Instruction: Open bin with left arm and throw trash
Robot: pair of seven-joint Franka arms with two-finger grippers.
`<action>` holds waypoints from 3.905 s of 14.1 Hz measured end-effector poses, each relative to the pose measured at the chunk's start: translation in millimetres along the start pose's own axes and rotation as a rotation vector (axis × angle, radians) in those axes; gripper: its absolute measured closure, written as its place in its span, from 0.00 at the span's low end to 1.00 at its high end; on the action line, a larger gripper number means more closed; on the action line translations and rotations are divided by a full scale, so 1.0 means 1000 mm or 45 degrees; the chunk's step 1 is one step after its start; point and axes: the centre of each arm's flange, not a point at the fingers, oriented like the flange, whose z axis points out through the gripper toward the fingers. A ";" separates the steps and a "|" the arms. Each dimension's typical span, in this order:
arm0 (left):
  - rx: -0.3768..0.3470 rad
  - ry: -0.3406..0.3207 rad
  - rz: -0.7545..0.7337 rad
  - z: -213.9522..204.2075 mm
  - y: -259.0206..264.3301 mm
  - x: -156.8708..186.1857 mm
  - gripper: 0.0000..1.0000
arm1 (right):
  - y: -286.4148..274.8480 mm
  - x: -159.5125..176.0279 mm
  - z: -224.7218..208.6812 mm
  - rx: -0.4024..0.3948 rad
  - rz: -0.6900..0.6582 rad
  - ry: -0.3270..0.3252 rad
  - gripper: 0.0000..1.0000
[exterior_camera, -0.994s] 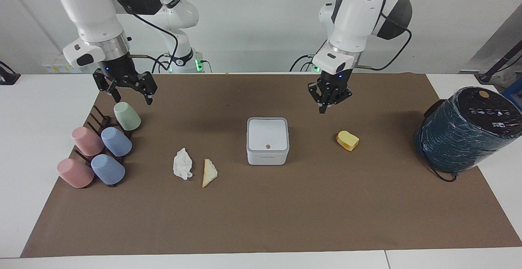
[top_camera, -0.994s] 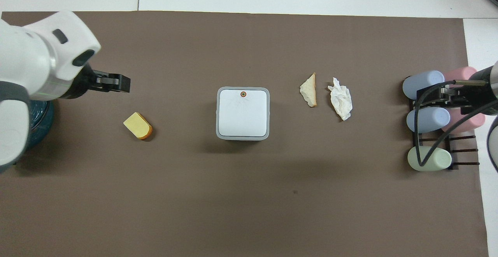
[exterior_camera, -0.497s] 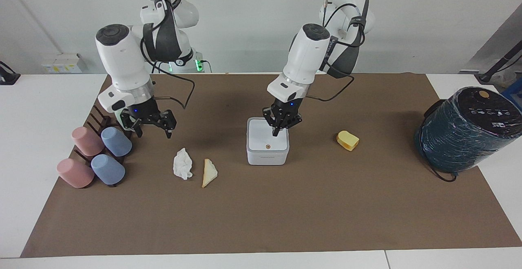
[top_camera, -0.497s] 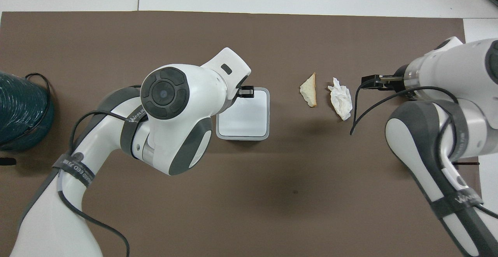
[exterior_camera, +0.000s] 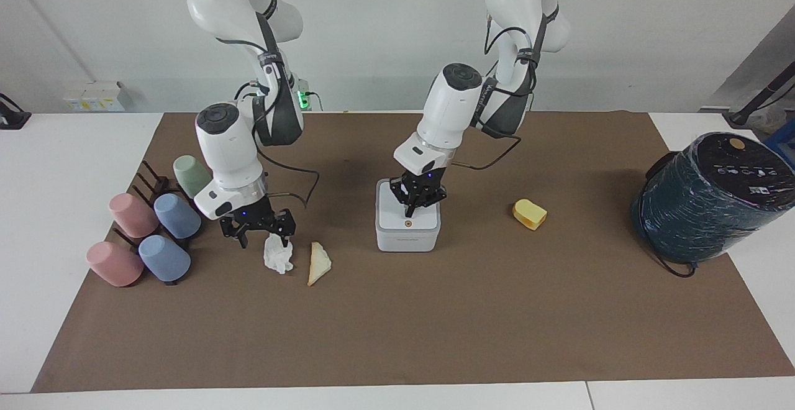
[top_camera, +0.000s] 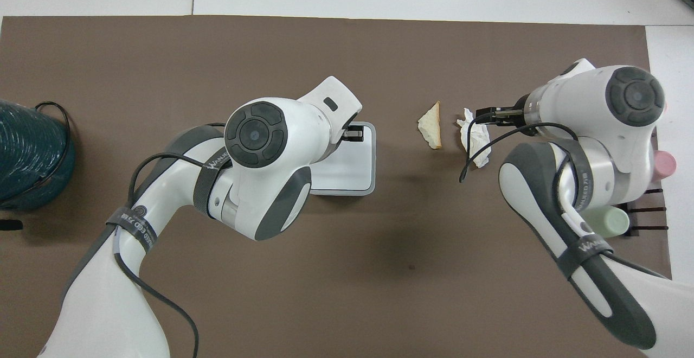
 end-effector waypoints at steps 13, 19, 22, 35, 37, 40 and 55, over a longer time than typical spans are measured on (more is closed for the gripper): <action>0.094 -0.074 -0.146 -0.106 -0.091 0.086 0.96 | 0.004 -0.036 0.045 0.011 -0.006 0.036 0.32; 0.165 -0.145 -0.186 -0.088 -0.198 0.092 0.44 | -0.018 -0.032 0.036 0.032 0.049 0.071 0.98; 0.195 -0.145 -0.184 -0.075 -0.258 0.075 0.11 | -0.072 -0.020 0.001 0.092 0.116 0.154 0.98; 0.258 -0.236 -0.217 0.035 -0.325 -0.038 0.00 | -0.259 -0.017 -0.117 0.201 0.214 0.091 0.98; 0.258 -0.227 -0.209 0.033 -0.323 -0.037 0.04 | -0.277 -0.032 -0.109 0.186 0.174 0.049 0.98; 0.253 -0.230 -0.199 0.025 -0.316 -0.030 0.41 | -0.284 -0.045 -0.099 0.162 0.153 0.004 0.93; 0.175 -0.186 -0.205 -0.055 -0.071 0.014 0.90 | -0.131 0.043 -0.057 0.101 0.288 0.095 0.11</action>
